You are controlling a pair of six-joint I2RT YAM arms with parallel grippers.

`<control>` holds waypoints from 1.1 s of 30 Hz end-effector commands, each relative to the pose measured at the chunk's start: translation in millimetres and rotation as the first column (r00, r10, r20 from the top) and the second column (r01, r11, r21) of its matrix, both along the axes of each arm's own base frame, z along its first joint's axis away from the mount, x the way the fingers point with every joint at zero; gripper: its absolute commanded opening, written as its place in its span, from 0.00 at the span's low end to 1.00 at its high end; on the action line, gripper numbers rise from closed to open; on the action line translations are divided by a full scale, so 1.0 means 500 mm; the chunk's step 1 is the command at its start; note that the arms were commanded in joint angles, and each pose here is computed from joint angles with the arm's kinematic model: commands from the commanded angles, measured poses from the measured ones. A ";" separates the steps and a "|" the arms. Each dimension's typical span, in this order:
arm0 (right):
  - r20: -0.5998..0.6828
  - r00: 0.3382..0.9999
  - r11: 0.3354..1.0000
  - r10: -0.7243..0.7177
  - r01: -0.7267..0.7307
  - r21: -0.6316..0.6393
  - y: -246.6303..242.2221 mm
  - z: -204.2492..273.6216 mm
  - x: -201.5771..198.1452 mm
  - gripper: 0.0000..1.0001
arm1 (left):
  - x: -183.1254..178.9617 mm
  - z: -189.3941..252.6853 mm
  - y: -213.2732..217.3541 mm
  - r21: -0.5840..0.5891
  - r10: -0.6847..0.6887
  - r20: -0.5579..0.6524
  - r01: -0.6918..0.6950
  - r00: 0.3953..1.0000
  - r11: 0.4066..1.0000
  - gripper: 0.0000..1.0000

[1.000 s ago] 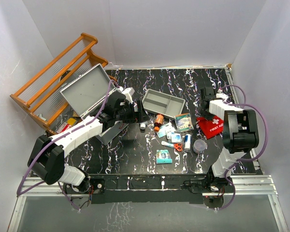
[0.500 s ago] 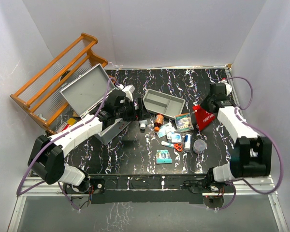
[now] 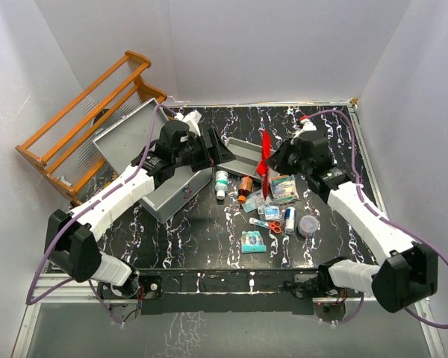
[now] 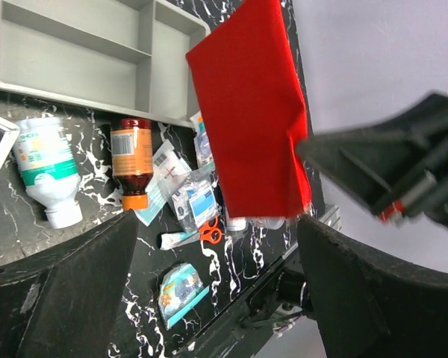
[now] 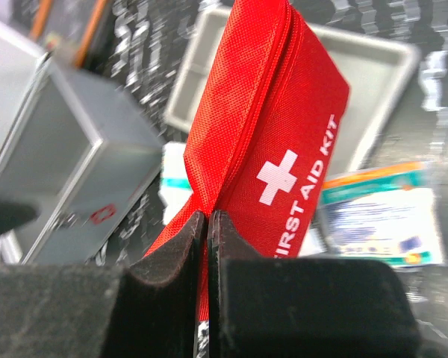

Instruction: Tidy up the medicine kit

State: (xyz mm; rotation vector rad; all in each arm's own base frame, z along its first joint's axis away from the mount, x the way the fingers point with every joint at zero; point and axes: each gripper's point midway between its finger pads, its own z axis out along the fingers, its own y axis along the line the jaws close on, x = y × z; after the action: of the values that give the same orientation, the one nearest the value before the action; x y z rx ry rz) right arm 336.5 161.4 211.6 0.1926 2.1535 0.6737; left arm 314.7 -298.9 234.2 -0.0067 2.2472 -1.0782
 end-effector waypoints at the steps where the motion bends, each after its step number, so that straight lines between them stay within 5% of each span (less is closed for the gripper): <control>1: 0.171 0.973 0.979 0.153 -0.173 0.112 0.093 0.100 -0.046 0.00 | 0.007 0.015 0.013 -0.032 0.026 -0.050 -0.028 0.998 0.999 0.86; 8: 0.227 0.918 0.923 0.325 -0.360 0.135 0.196 0.100 -0.109 0.00 | -0.010 0.024 0.010 -0.122 -0.017 -0.094 0.005 0.995 0.992 0.85; 18: 0.233 0.859 0.861 0.457 -0.493 0.128 0.315 0.072 -0.153 0.00 | -0.043 -0.042 0.039 -0.079 0.018 -0.182 -0.033 0.983 0.996 0.58; 27: 0.196 0.862 0.863 0.467 -0.493 0.110 0.345 0.037 -0.163 0.00 | -0.048 -0.047 0.064 -0.018 0.050 -0.150 -0.054 0.987 0.998 0.07; 33: 0.164 0.884 0.883 0.438 -0.458 0.106 0.332 0.026 -0.160 0.06 | -0.046 -0.051 0.064 -0.004 0.036 -0.129 -0.037 0.991 0.999 0.00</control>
State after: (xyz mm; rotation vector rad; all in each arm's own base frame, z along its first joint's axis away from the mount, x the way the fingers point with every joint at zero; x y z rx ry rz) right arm 246.2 326.4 198.1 -0.3288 2.1169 1.0723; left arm 295.1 -271.3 198.3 -0.1690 2.3813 -1.0993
